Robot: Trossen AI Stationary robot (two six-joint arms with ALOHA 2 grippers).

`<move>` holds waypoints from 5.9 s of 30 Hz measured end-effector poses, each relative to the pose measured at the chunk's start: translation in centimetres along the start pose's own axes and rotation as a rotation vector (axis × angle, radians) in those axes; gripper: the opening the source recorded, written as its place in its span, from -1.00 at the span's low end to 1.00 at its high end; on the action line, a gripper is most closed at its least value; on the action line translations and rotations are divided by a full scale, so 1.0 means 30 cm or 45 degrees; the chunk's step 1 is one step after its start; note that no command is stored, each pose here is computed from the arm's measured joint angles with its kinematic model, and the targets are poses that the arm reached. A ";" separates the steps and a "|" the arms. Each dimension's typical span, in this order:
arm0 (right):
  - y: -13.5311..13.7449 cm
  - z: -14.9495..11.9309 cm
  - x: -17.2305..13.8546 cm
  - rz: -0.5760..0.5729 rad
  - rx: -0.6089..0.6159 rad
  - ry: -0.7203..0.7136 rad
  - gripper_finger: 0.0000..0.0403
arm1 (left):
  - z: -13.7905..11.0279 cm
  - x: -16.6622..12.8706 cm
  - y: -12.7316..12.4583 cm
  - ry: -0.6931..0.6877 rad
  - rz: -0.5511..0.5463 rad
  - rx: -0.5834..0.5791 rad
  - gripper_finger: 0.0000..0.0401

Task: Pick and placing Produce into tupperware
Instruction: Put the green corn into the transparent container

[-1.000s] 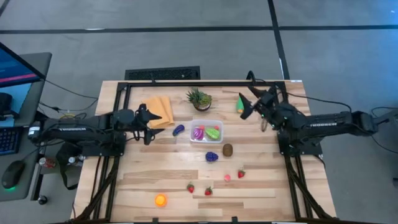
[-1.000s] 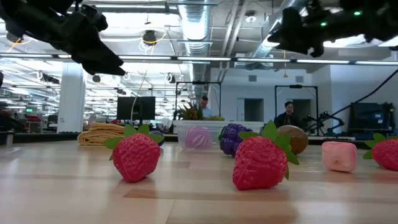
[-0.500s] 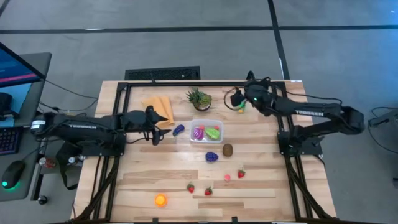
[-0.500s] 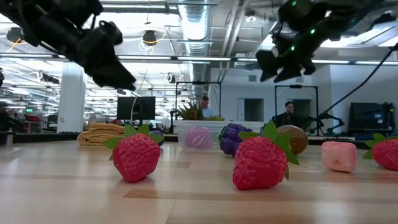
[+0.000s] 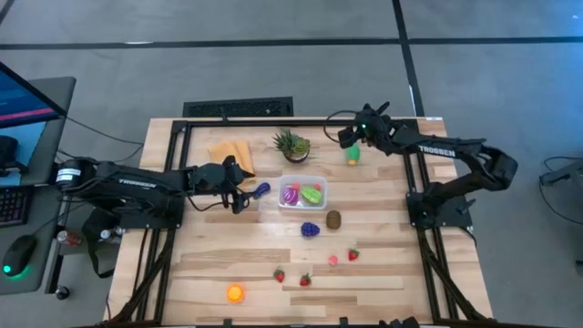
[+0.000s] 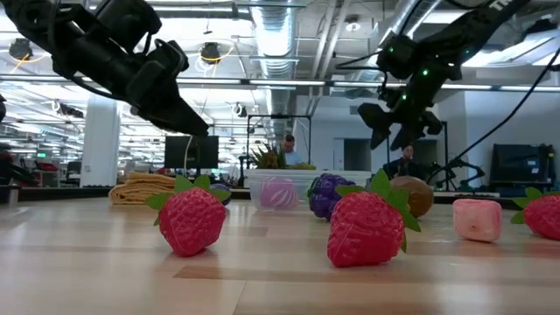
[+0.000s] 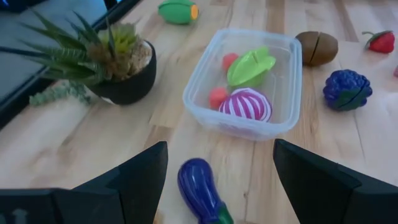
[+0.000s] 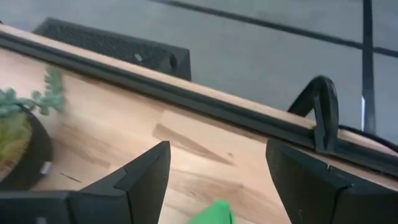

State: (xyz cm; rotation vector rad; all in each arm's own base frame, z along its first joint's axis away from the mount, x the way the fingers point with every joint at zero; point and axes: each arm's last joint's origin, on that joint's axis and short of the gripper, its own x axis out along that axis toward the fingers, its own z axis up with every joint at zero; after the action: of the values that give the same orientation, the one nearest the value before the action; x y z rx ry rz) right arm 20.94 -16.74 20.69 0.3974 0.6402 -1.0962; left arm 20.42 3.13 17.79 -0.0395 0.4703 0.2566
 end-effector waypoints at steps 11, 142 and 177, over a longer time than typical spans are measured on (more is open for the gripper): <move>0.010 -0.055 0.099 -0.006 -0.029 0.167 0.29 | 0.004 -0.001 0.005 -0.014 0.064 0.021 0.41; 0.090 -0.008 0.017 -0.025 0.007 0.375 0.27 | 0.037 -0.003 0.003 -0.145 0.049 -0.059 0.41; 0.089 -0.071 0.040 -0.132 0.082 0.431 0.27 | 0.030 -0.002 0.004 -0.117 0.052 -0.061 0.41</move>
State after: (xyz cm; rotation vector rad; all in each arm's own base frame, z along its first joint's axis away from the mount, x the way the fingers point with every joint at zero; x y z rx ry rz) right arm 23.14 -15.21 18.27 0.6188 0.9342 -1.1610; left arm 20.73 3.31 18.64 -0.0646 0.3741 0.3088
